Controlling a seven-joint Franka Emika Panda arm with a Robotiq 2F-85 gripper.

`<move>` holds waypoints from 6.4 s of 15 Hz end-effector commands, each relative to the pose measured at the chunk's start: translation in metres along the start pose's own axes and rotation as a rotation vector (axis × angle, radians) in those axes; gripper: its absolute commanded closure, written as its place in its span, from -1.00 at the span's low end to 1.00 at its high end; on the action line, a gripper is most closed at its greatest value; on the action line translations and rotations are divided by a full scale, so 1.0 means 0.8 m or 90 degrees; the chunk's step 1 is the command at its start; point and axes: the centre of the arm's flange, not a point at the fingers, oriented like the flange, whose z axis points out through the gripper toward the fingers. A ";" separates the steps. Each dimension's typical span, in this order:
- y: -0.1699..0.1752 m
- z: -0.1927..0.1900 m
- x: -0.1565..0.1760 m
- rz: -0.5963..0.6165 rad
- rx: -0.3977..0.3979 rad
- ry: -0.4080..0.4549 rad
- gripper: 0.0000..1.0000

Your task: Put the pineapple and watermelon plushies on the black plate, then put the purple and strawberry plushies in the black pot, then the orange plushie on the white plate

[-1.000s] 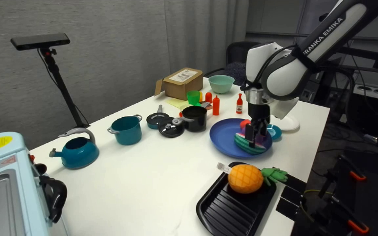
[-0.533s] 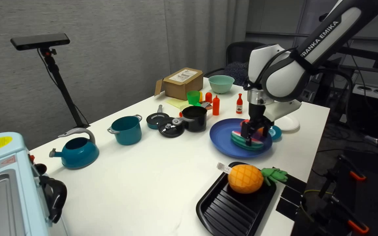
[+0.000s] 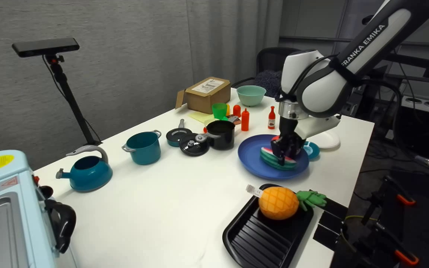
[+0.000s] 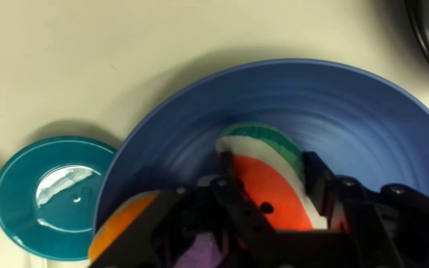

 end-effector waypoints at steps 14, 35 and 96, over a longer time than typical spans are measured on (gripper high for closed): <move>-0.071 -0.153 -0.041 -0.359 0.090 0.039 0.96; -0.274 -0.067 -0.182 -0.795 0.011 -0.034 0.96; -0.029 0.042 0.092 -0.248 -0.256 -0.153 -0.12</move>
